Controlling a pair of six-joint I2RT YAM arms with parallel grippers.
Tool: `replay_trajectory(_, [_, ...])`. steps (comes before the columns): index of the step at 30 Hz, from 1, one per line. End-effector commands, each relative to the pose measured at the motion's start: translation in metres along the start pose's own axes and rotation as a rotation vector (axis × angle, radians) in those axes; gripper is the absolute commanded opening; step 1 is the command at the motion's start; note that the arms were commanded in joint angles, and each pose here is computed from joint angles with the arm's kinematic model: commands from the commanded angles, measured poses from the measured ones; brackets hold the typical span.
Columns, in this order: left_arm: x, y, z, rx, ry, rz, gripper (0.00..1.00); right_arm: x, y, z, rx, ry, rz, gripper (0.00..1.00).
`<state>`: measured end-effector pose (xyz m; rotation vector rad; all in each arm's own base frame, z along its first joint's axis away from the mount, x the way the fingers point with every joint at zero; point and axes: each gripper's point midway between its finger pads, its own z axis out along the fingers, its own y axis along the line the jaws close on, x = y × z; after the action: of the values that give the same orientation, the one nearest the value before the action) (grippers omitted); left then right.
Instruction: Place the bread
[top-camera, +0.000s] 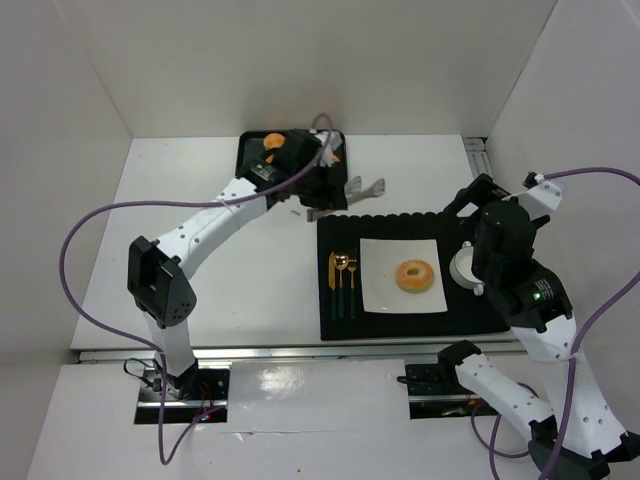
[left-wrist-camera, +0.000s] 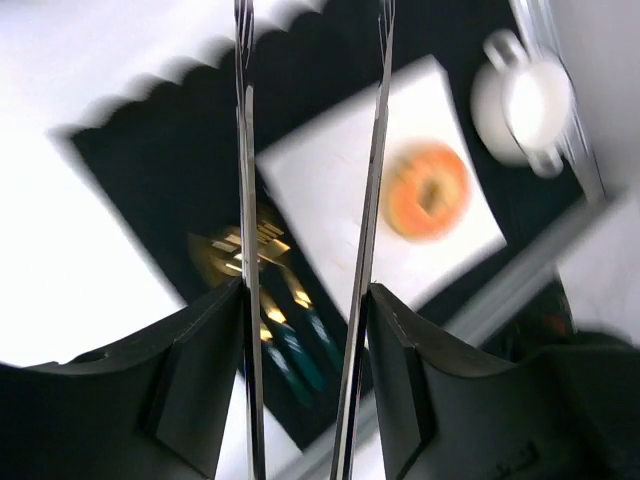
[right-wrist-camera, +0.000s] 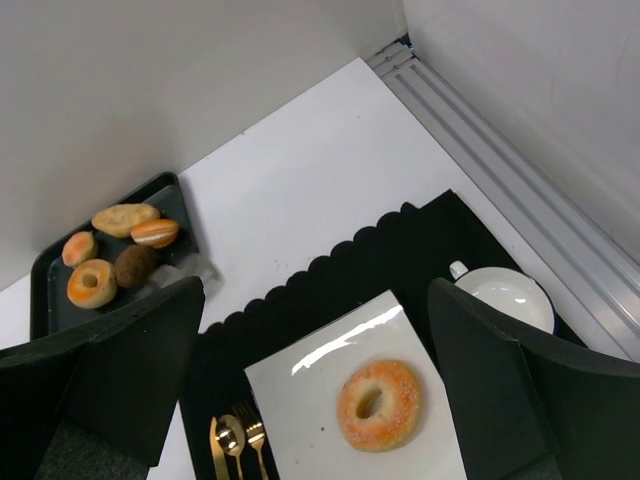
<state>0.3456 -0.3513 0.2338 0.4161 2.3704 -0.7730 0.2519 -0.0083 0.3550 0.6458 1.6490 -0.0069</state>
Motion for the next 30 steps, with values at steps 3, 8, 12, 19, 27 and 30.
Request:
replay_trajectory(3, [-0.053,0.081,-0.020,-0.168,-0.122,-0.141,0.62,-0.003,0.003,0.005,0.010,-0.019,-0.026,1.00])
replay_trajectory(8, [-0.075,0.133,-0.019,-0.287,-0.158,-0.191,0.65,0.001,0.009,0.014,0.015,-0.011,-0.054,1.00])
replay_trajectory(12, [-0.094,0.154,-0.008,-0.355,-0.205,-0.186,0.65,0.009,0.018,0.023,0.004,0.009,-0.077,1.00])
replay_trajectory(19, [-0.093,0.176,-0.002,-0.420,-0.185,-0.208,0.68,0.019,0.019,0.027,0.003,0.029,-0.101,1.00])
replay_trajectory(27, [-0.086,0.181,0.014,-0.415,-0.142,-0.214,0.68,0.028,0.023,0.032,-0.007,0.052,-0.114,1.00])
replay_trajectory(30, [-0.076,0.187,0.028,-0.413,-0.106,-0.221,0.68,0.028,0.023,0.032,-0.007,0.052,-0.114,1.00])
